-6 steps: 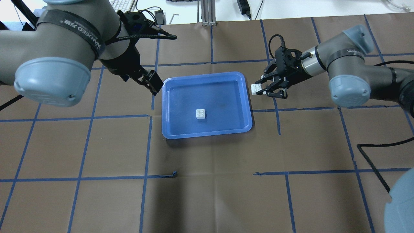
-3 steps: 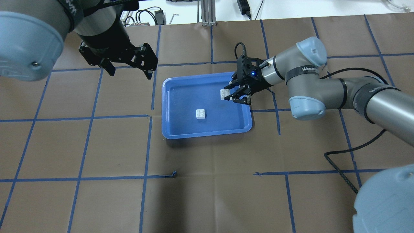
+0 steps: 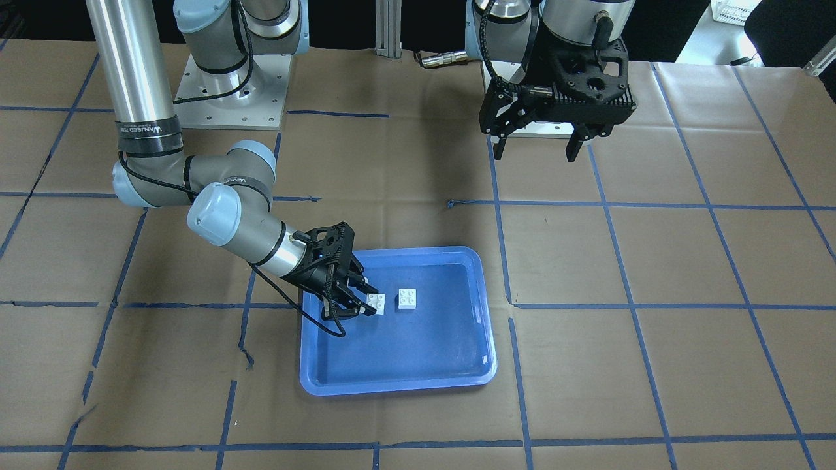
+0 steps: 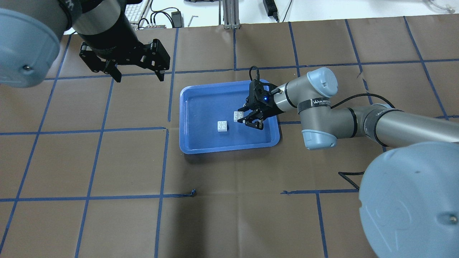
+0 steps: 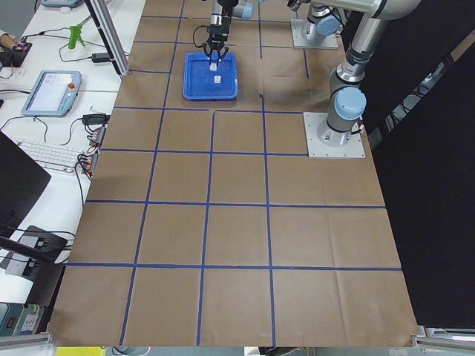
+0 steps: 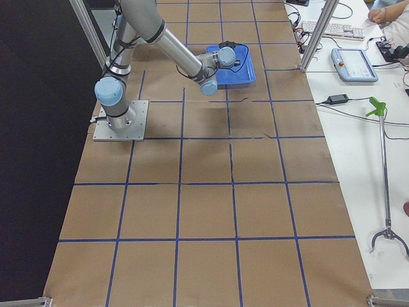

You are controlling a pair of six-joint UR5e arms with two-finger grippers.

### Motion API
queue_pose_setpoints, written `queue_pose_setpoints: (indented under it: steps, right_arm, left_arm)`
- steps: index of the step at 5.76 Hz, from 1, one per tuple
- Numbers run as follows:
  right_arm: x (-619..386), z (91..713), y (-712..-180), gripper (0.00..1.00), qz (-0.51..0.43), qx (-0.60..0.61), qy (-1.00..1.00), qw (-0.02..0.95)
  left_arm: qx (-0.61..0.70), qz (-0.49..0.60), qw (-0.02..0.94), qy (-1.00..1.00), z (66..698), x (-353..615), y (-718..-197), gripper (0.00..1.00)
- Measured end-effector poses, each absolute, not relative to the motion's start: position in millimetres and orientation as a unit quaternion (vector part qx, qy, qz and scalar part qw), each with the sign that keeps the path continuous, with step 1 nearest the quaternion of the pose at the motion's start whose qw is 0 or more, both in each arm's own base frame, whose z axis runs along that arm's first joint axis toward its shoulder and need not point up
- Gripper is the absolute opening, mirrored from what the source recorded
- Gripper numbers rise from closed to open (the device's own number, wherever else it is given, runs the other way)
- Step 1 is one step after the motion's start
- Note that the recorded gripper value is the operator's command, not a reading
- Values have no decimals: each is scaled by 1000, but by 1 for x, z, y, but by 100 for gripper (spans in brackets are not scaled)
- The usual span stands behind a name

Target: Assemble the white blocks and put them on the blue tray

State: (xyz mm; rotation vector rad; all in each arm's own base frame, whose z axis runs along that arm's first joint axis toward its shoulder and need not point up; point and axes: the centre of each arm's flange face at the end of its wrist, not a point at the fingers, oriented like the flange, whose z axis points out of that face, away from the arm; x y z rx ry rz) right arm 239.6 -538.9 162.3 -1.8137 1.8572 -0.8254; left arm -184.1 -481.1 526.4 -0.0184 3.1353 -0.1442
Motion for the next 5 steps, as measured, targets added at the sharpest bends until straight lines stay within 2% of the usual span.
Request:
queue_pose_setpoints:
  steps: [5]
  right_arm:
    - [260,145,-527,25,-286,-661,658,219]
  left_arm:
    - [-25,-47,1,999,527,-179,-480,99]
